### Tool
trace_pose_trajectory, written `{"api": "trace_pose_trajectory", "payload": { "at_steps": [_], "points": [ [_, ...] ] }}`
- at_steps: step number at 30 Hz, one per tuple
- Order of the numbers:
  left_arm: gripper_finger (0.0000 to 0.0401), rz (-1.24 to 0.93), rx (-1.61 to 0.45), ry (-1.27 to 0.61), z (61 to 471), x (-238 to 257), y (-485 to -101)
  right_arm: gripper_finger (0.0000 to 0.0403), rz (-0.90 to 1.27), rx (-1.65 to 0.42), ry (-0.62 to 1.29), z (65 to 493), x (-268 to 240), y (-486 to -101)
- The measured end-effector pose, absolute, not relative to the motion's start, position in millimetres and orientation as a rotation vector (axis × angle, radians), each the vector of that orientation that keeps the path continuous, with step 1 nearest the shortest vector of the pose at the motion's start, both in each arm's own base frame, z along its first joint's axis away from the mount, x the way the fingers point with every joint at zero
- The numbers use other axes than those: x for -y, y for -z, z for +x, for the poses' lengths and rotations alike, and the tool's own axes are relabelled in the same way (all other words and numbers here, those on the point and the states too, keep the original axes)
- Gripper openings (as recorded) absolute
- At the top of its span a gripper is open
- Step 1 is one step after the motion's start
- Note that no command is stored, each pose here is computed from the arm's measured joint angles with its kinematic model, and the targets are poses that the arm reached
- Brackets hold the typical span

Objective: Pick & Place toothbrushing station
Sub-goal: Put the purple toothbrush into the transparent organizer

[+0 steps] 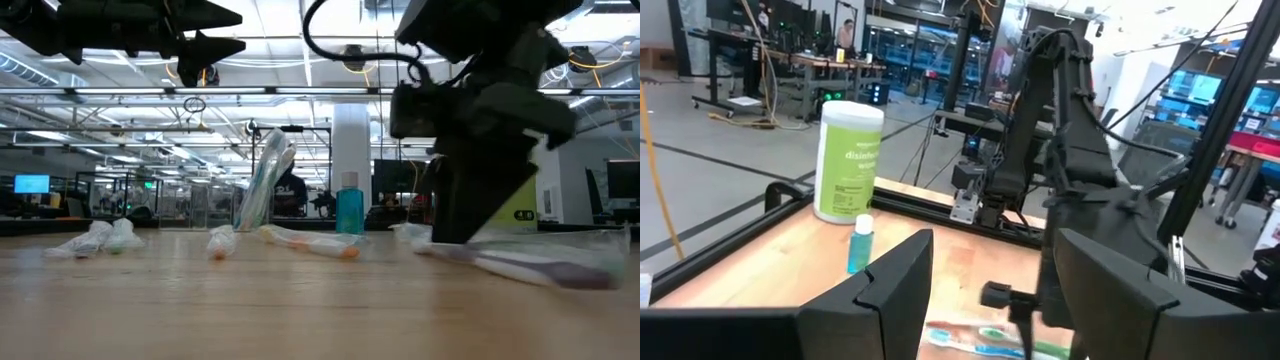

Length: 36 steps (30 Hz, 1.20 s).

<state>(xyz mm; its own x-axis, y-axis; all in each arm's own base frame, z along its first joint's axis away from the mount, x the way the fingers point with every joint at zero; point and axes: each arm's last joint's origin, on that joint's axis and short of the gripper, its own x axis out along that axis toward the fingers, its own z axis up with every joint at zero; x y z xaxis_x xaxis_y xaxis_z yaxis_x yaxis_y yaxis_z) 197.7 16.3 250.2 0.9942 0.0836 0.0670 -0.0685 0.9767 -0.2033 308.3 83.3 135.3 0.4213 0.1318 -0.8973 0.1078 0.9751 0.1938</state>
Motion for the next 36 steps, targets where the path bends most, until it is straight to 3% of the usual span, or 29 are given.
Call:
{"api": "trace_pose_trajectory", "payload": {
  "at_steps": [14, 22, 28, 36],
  "points": [
    [0.0216, -0.234, 0.054, -0.078, 198, -16, -248, 0.0196, -0.06, -1.289, -0.181, 295, -103, -143],
    [0.0216, -0.237, 0.057, -0.078, 198, -16, -248, 0.0196, 0.04, -1.199, -0.136, 284, -99, -182],
    [0.0216, -0.244, 0.06, -0.083, 198, -16, -248, 0.0196, 0.267, -1.113, -0.049, 271, -107, -209],
    [0.0216, -0.229, 0.062, -0.085, 198, -16, -249, 0.0196, 0.44, -1.231, 0.087, 256, -149, -187]
  ]
}}
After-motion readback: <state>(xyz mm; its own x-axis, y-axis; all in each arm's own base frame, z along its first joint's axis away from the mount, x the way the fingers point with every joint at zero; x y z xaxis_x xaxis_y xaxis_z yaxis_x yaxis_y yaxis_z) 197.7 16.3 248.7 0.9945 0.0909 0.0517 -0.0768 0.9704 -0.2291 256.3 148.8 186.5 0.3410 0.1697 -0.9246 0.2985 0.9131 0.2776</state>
